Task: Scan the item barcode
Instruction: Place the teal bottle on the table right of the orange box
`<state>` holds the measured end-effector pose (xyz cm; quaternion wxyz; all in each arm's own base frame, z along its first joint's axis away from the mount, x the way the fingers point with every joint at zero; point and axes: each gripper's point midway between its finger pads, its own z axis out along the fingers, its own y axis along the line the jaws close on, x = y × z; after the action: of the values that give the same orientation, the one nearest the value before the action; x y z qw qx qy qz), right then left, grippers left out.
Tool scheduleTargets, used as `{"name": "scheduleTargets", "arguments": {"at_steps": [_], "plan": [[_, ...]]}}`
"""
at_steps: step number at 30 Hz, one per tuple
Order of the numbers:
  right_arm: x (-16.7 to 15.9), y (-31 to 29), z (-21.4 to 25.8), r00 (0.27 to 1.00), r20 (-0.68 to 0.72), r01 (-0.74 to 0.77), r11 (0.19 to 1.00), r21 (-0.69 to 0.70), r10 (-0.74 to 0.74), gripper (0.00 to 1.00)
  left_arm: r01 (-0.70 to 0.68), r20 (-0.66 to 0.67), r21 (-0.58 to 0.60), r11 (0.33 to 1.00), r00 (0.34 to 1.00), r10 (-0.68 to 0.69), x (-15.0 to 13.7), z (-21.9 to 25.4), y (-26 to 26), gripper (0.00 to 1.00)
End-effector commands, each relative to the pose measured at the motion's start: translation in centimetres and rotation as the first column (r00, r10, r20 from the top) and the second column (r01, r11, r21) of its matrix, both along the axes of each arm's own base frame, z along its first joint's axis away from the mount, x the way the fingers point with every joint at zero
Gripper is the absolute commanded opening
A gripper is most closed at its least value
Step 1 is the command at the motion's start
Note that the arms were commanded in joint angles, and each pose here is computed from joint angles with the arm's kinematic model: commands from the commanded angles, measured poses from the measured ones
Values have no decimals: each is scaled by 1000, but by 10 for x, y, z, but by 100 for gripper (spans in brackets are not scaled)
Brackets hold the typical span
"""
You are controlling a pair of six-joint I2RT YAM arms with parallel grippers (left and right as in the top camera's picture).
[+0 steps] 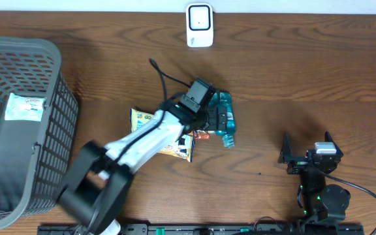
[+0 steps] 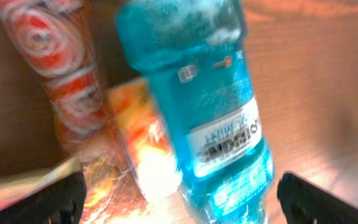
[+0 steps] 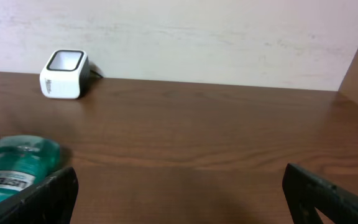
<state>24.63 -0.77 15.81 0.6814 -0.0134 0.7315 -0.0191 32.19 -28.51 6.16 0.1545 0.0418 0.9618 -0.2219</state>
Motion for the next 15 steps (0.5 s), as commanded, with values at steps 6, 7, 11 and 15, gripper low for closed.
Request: {"name": "scheduleTargets", "arguments": {"at_steps": [6, 7, 11, 15], "plan": [[0, -1, -1, 1000, -1, 4, 1000, 13, -4, 99, -138, 466, 17, 990, 877, 114, 0, 197, 74, 98], [0, -1, -1, 1000, -1, 4, 1000, 13, -4, 99, -166, 491, 21, 986, 861, 134, -5, 208, 85, 98], [0, -1, -1, 1000, -1, 4, 1000, 13, -4, 99, -332, 614, 36, 943, 752, 241, -19, 251, 140, 98], [0, -1, -1, 1000, -1, 4, 1000, 13, -4, 99, -455, 703, -18, 891, 628, 335, -34, 291, 193, 98]]}}
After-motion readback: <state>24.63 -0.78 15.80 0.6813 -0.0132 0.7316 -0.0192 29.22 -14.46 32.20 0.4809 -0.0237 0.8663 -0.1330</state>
